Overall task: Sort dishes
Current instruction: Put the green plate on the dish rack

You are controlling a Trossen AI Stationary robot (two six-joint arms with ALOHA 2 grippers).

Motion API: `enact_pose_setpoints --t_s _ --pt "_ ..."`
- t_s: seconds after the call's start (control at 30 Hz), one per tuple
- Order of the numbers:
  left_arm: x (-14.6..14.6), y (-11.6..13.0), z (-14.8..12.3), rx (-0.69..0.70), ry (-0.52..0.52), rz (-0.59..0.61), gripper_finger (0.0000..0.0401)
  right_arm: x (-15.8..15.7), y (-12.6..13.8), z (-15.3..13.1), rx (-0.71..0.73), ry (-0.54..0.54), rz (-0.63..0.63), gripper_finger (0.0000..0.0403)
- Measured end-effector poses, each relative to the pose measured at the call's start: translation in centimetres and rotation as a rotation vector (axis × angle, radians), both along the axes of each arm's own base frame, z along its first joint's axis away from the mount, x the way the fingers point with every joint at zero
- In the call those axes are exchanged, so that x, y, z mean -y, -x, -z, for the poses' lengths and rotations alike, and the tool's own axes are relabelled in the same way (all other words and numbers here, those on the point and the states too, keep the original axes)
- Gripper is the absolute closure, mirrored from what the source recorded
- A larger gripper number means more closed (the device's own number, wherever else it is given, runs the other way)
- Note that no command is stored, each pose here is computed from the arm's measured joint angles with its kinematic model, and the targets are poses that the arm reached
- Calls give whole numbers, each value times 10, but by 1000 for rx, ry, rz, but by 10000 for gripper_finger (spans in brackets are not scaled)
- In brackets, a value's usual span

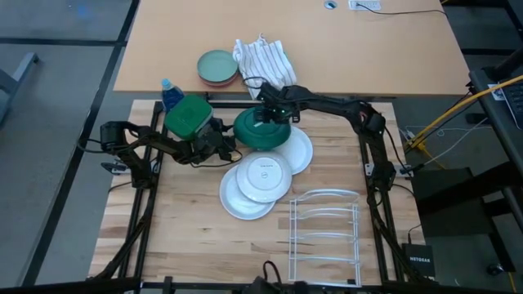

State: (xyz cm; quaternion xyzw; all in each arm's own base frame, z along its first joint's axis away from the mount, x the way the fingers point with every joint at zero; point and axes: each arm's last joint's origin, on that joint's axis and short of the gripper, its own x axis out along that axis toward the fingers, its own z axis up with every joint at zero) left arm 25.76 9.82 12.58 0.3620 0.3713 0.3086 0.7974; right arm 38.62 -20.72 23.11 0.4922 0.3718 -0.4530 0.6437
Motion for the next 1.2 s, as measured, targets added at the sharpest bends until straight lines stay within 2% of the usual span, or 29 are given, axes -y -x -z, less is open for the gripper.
enact_pose_setpoints --t_s 0.57,1.0,1.2 --pt "0 0 0 0 0 0 191 18 12 -1 32 -71 212 217" --pt "0 0 0 0 0 0 191 11 20 3 -58 -159 205 217" --pt "0 0 1 -6 2 1 191 9 14 13 -53 -215 177 217"
